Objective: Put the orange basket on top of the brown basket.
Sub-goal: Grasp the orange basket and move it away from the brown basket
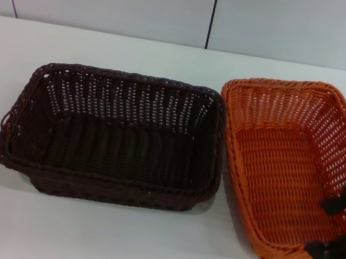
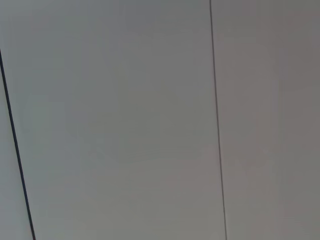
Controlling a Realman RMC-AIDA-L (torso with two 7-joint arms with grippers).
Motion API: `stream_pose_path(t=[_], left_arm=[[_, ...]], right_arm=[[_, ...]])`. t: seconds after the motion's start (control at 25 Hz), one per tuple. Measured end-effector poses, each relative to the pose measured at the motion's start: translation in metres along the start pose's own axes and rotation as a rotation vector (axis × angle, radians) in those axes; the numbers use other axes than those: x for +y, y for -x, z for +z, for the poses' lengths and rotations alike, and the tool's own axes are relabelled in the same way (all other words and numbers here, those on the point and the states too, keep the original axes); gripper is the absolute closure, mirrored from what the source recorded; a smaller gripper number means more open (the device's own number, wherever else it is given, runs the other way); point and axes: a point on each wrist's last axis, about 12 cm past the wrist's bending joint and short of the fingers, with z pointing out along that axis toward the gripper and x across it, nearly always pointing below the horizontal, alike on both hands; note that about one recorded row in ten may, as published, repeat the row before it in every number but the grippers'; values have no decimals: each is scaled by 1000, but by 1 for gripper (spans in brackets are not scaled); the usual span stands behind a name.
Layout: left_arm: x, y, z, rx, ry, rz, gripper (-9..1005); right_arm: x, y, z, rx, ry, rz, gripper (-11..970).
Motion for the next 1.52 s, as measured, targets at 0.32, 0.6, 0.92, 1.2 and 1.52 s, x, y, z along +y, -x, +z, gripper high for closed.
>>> stream_pose_path(t=[0.32,0.6,0.92,1.2,1.52], left_arm=[[-1,-2,-1,16,-2,-2,280],[2,-3,-3,22,0,5,280],[1,-4,-1,27,-5,7,279],[3,-6,-2,45,-7,12,280],[7,-9,-3,58,-8,29,280]], right_arm=[[-18,-6,19,118,-2,50,166],[-26,-6,42,188,-9,49,173],[-33,-2,64,262,-23,39,181],[-39,-3,77,302,-55,53,189],[-42,-4,87,346,-104,65,241]])
